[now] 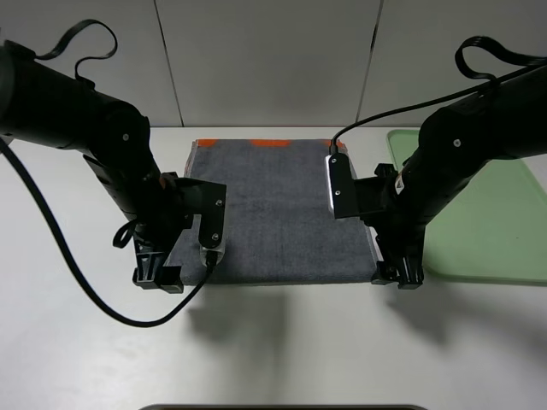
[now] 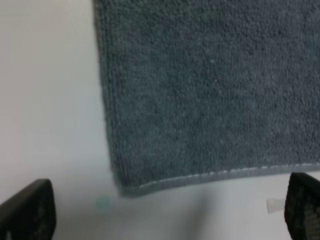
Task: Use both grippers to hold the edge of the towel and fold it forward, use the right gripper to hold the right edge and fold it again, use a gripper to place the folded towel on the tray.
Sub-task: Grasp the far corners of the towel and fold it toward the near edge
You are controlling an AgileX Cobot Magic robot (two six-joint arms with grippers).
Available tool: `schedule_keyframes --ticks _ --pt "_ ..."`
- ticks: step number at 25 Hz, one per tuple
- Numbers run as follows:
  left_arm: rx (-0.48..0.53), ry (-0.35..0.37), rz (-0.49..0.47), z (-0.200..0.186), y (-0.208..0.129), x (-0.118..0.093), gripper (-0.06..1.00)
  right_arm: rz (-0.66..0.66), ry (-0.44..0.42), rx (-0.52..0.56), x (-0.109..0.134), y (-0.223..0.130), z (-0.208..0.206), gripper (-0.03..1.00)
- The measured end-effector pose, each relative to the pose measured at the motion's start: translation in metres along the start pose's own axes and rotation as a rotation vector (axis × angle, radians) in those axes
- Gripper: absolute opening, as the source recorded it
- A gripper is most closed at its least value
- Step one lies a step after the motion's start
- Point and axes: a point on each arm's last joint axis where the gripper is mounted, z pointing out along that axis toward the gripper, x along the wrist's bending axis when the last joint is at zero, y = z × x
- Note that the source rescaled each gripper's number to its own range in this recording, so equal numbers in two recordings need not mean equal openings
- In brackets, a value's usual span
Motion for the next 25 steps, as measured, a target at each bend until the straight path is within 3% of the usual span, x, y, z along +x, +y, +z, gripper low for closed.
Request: schedule_keyframes --ticks 11,25 --pt "-0.01 -0.005 0.021 0.012 0.002 0.001 0.98 -0.092 0.051 -0.002 0.014 0.02 0.023 1.0" --pt "0.003 -0.044 0.05 0.029 0.001 -0.002 0.98 -0.102 0.064 0.005 0.015 0.022 0.039 1.0"
